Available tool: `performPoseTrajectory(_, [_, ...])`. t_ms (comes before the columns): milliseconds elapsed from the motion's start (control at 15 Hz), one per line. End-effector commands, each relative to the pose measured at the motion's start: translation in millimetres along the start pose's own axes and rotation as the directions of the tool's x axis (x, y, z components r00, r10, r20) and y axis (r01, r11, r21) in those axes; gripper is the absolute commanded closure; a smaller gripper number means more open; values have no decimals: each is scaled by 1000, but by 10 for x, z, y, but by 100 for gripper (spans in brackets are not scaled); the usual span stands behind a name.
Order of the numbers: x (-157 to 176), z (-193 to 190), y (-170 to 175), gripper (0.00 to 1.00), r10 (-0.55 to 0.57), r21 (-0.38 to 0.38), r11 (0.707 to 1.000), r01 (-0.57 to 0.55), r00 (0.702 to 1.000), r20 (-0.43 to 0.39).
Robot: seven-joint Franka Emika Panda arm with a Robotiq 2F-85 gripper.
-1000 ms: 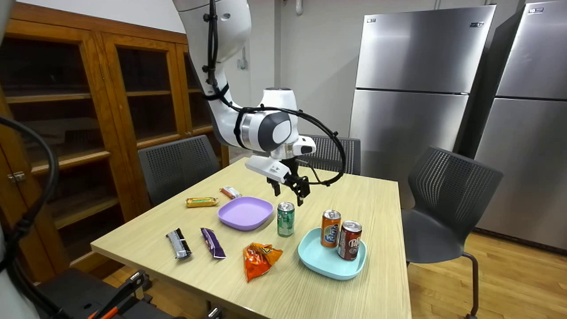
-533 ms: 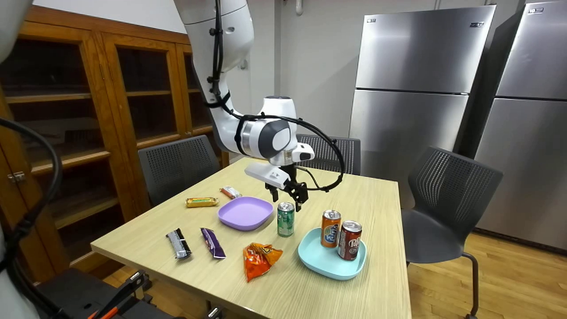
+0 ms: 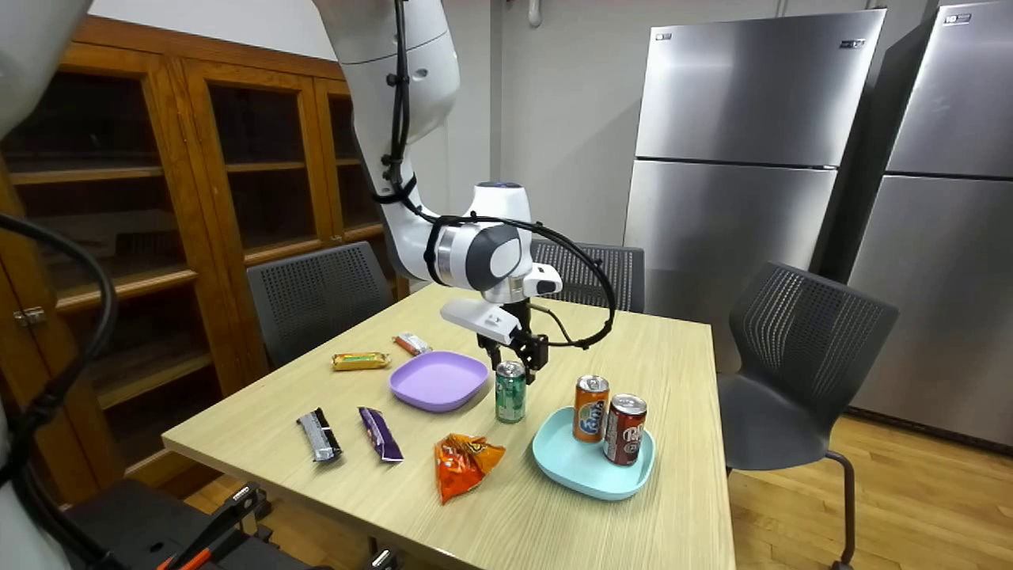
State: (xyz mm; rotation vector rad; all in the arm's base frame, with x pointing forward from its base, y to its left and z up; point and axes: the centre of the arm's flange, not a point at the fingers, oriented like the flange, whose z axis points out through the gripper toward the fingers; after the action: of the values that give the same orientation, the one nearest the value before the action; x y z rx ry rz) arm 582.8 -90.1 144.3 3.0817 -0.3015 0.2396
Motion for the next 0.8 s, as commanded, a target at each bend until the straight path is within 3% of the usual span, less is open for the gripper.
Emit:
performPoseTrajectory(0, [68,-1,-17,51,-38,9,999,37,999,28])
performPoseTrajectory(133, [43,-54,-20,62,-53,3,999,53,998,46])
performPoseTrajectory(467, [-62,-320,15,62,-66,21,998,64,992,109])
performPoseTrajectory(733, [-137,-575,113,62,-71,29,997,68,992,107])
